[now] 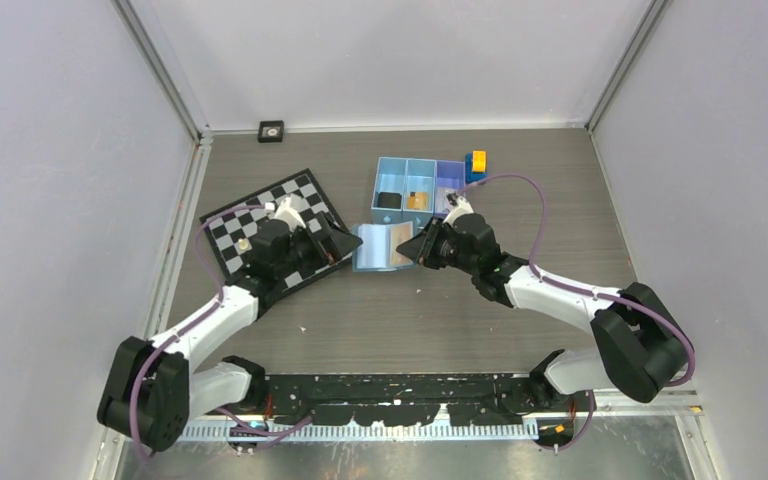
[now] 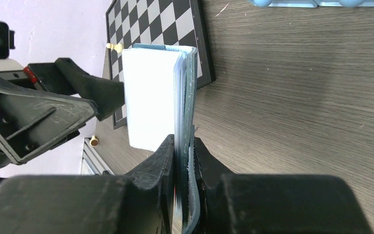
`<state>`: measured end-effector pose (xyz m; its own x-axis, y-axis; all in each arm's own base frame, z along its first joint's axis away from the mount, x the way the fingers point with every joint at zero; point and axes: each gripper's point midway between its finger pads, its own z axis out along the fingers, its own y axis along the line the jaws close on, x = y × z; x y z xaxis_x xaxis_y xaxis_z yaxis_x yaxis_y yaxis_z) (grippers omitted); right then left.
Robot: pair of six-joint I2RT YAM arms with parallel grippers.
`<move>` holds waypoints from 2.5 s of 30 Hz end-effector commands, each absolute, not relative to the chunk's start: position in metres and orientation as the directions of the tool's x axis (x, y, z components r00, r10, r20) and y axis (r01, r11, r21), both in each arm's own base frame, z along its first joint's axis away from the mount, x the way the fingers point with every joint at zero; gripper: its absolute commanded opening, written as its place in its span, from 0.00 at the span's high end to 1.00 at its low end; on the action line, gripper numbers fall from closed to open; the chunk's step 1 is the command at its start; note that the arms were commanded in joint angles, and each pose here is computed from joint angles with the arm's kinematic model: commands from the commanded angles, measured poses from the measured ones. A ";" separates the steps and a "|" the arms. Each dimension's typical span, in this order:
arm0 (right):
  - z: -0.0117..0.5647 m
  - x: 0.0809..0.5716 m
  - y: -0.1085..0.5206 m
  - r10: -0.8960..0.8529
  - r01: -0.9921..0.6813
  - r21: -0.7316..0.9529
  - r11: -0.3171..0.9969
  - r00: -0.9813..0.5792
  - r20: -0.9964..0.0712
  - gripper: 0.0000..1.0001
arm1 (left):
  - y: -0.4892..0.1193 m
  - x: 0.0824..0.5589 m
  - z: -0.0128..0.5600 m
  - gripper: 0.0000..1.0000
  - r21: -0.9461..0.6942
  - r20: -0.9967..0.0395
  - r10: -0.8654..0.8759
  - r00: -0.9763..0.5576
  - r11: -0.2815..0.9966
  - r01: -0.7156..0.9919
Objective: Take the credit cards out of the card holder
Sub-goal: Remove the credit card from the card holder.
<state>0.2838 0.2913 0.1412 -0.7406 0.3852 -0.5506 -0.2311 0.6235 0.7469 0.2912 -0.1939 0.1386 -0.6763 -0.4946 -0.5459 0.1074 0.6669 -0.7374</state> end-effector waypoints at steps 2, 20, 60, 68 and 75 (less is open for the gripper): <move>0.171 0.287 0.301 0.408 -0.313 0.772 0.553 -0.707 -0.578 0.91 | -0.234 0.295 0.175 0.00 -0.814 -0.544 -0.454 -0.705 0.490 0.312; 0.172 0.283 0.314 0.378 -0.343 0.791 0.506 -0.737 -0.561 0.93 | -0.261 0.292 0.169 0.31 -0.849 -0.495 -0.384 -0.779 0.406 0.340; 0.192 0.277 0.309 0.423 -0.395 0.803 0.445 -0.698 -0.578 0.81 | -0.236 0.300 0.159 1.00 -0.807 -0.527 -0.442 -0.726 0.529 0.263; 0.194 0.273 0.317 0.406 -0.416 0.818 0.398 -0.719 -0.564 0.78 | -0.242 0.300 0.160 1.00 -0.820 -0.514 -0.430 -0.742 0.502 0.276; 0.197 0.271 0.317 0.408 -0.427 0.817 0.388 -0.715 -0.568 0.78 | -0.243 0.299 0.160 1.00 -0.821 -0.513 -0.427 -0.745 0.498 0.280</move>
<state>0.2722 0.3123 0.1774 -0.7366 0.3922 -0.5510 -0.3739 0.4427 0.8150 0.2952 -0.2382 0.1420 -0.7656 -0.4226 -0.4850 0.2197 0.5368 -0.8146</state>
